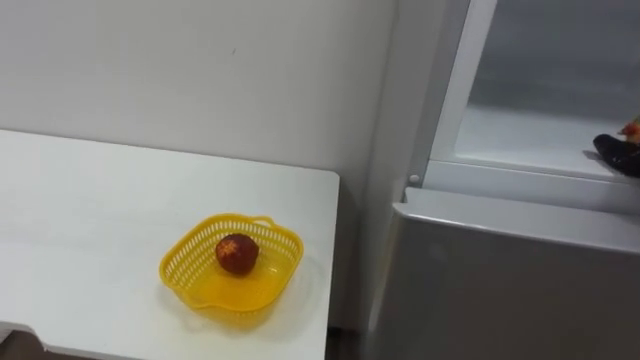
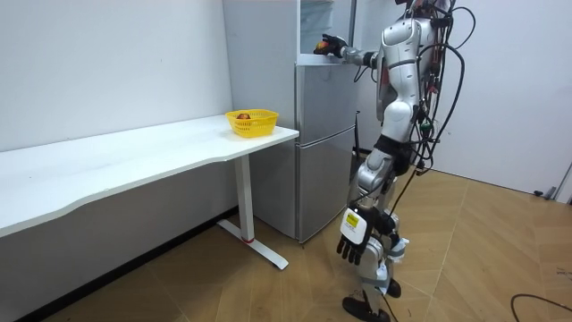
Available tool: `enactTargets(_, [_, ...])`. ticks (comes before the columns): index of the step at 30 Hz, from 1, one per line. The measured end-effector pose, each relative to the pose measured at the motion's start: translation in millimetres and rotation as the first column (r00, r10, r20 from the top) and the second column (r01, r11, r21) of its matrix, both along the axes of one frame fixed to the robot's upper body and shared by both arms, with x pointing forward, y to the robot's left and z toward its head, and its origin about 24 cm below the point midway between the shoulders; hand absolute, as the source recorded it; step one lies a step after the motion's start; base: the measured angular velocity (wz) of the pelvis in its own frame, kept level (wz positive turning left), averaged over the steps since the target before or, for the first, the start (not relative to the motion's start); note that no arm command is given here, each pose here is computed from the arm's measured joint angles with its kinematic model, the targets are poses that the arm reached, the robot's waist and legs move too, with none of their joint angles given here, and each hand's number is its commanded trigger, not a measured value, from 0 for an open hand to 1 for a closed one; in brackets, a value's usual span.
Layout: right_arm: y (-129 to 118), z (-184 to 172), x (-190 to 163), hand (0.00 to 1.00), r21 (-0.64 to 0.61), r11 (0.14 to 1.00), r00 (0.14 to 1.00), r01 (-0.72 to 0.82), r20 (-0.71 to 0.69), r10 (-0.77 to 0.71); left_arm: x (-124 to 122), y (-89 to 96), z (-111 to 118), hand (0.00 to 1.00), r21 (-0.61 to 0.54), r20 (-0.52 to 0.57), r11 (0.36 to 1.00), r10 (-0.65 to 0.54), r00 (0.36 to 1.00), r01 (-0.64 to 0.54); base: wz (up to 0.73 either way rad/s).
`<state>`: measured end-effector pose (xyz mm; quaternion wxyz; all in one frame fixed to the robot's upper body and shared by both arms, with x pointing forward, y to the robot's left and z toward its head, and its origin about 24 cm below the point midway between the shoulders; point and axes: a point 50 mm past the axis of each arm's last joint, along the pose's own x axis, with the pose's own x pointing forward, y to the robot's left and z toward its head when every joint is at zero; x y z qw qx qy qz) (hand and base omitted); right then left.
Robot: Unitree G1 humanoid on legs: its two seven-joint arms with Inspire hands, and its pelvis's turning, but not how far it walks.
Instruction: Retrieve from the upper fridge
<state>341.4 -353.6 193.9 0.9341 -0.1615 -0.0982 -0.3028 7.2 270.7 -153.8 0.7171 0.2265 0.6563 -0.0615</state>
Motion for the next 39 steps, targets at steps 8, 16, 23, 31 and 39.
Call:
enactTargets(8, [-4.2, -6.2, 4.7, 0.00, 0.055, 0.998, 0.998, -0.023, -0.050, 0.026, -1.1, 0.8, -0.1, 0.00, 0.009, -0.016, 1.000, 0.014, 1.000, -0.014, 0.00])
enactTargets(16, [-5.8, -8.5, 8.2, 1.00, 0.077, 0.995, 0.992, -0.060, -0.109, 0.068, -2.5, 0.0, -0.6, 0.00, 0.010, -0.035, 1.000, 0.024, 0.999, -0.024, 0.00])
enactTargets(23, [-6.8, -4.9, 8.5, 1.00, 0.051, 0.993, 0.985, -0.104, -0.134, 0.110, 5.4, -1.7, -1.1, 0.00, 0.002, -0.021, 1.000, 0.023, 1.000, -0.023, 0.00])
enactTargets(31, [-9.6, -0.8, 8.5, 1.00, 0.078, 0.992, 0.988, -0.094, -0.114, 0.103, 9.0, -3.3, -1.3, 0.00, -0.006, -0.012, 1.000, 0.024, 1.000, -0.024, 0.00])
enactTargets(39, [-9.0, 2.9, 8.6, 1.00, 0.068, 0.992, 0.988, -0.104, -0.105, 0.111, 9.3, -3.4, -0.7, 0.00, -0.007, -0.006, 1.000, 0.022, 1.000, -0.022, 0.00])
